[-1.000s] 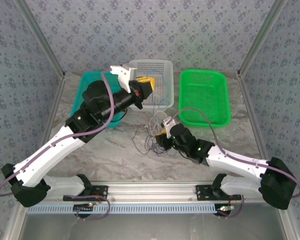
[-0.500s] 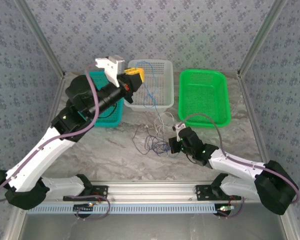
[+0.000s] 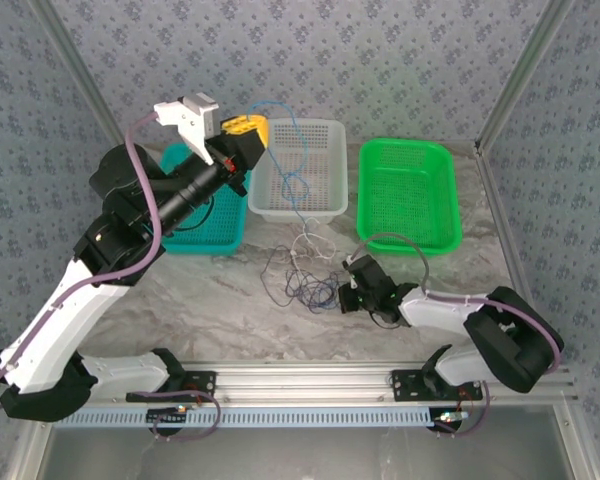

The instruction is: Untangle the cables

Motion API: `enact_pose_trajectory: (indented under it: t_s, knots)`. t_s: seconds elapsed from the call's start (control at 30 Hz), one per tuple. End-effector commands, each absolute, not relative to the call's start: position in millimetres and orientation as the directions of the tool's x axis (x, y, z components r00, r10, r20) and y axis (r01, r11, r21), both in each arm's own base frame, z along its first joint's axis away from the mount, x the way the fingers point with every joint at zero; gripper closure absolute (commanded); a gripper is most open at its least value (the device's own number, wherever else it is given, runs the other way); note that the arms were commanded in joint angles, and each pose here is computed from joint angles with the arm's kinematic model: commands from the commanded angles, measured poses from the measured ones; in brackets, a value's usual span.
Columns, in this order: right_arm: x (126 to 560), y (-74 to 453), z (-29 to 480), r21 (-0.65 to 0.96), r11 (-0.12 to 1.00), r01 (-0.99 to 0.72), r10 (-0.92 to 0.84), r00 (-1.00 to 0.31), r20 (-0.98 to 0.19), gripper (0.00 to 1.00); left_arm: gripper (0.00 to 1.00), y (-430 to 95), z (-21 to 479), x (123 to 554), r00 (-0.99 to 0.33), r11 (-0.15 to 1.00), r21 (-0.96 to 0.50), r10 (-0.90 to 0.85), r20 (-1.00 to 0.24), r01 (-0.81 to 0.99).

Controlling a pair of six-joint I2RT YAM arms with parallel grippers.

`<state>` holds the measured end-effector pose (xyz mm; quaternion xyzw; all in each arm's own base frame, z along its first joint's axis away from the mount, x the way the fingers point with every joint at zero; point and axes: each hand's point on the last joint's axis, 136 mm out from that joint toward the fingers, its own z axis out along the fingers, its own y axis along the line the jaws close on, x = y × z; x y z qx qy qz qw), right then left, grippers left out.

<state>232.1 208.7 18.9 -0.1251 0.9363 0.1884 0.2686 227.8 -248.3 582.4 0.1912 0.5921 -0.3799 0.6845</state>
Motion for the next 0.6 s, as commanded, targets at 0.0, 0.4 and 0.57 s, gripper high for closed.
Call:
enact_pose_trajectory:
  t_s: [0.0, 0.4, 0.57]
  knots:
    - [222, 211, 2, 0.278, 0.901, -0.333, -0.162, -0.852, -0.497, 1.0, 1.0, -232, 605, 221, 0.072, 0.657, -0.17, -0.325, -0.943, 0.735]
    - [216, 228, 23, 0.28, 0.867, -0.412, -0.212, -0.814, -0.541, 0.75, 1.0, -244, 578, 223, 0.007, 0.615, -0.211, -0.333, -0.943, 0.76]
    - [219, 244, 72, 0.29, 0.826, -0.483, -0.218, -0.748, -0.627, 0.47, 1.0, -259, 543, 230, -0.084, 0.582, -0.277, -0.337, -0.938, 0.765]
